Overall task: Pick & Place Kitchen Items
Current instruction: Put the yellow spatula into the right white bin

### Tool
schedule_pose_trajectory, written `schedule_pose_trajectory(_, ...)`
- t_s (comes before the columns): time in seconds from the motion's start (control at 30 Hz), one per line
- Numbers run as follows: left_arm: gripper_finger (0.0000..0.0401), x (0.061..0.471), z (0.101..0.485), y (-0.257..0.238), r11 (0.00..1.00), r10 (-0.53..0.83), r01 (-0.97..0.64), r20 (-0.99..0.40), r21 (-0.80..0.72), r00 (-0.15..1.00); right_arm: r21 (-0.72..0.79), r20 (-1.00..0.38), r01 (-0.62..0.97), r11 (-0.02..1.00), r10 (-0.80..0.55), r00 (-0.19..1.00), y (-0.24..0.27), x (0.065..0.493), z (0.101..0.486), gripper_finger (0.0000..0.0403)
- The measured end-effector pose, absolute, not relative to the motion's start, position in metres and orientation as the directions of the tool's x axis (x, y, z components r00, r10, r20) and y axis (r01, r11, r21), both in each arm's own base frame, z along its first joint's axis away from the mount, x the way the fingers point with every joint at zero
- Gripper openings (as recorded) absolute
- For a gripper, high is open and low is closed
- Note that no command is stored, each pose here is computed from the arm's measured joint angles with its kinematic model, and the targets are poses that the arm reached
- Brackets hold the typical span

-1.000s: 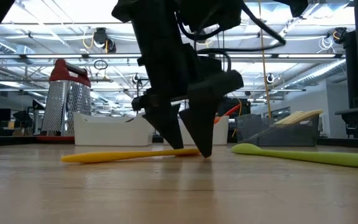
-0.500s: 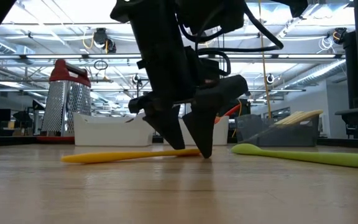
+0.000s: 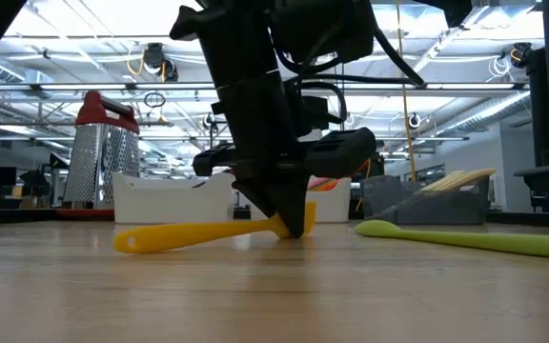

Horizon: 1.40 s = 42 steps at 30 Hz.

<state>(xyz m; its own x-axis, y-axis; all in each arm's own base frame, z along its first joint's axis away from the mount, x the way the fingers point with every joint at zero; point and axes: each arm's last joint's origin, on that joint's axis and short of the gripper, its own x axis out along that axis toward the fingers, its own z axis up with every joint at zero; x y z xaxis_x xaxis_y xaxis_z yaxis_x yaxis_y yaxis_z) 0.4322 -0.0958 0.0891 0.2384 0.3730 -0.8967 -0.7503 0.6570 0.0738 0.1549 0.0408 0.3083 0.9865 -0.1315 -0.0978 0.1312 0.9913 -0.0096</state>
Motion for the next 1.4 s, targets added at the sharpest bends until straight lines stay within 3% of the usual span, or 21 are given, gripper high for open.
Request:
schedule_pose_trajectory(0.2, 0.001, 0.432, 0.103, -0.093, 0.675, 0.332, -0.737, -0.907, 0.037, 0.259, -0.009, -0.097, 0.132, 0.991, -0.132, 0.986, 0.041, 0.155, 0.308, 0.0141)
schedule_pose_trajectory(0.43, 0.0009, 0.428, 0.145, -0.084, 0.702, 0.296, -0.712, -0.899, -0.025, 0.323, -0.009, -0.097, 0.132, 0.991, -0.132, 0.986, 0.041, 0.155, 0.308, 0.0141)
schedule_pose_trajectory(0.77, 0.0009, 0.416, 0.219, -0.059, 0.627, 0.297, -0.758, -0.845, -0.179, 0.445, -0.011, -0.099, 0.131, 0.991, -0.132, 0.986, 0.041, 0.155, 0.308, 0.0141)
schedule_pose_trajectory(0.93, 0.0009, 0.409, 0.269, -0.042, 0.571, 0.347, -0.753, -0.734, -0.329, 0.584, -0.034, -0.103, 0.129, 0.991, -0.132, 0.986, 0.041, 0.155, 0.308, 0.0141)
schedule_pose_trajectory(1.23, 0.0009, 0.424, 0.323, -0.003, 0.607, 0.39, -0.566, -0.412, -0.557, 0.824, -0.042, -0.11, 0.132, 0.99, -0.136, 0.985, 0.041, 0.155, 0.307, 0.0141)
schedule_pose_trajectory(1.4, 0.0009, 0.43, 0.333, 0.024, 0.604, 0.406, -0.502, -0.303, -0.619, 0.862, 0.041, -0.101, 0.286, 0.957, -0.281, 0.954, 0.034, 0.155, 0.307, 0.0141)
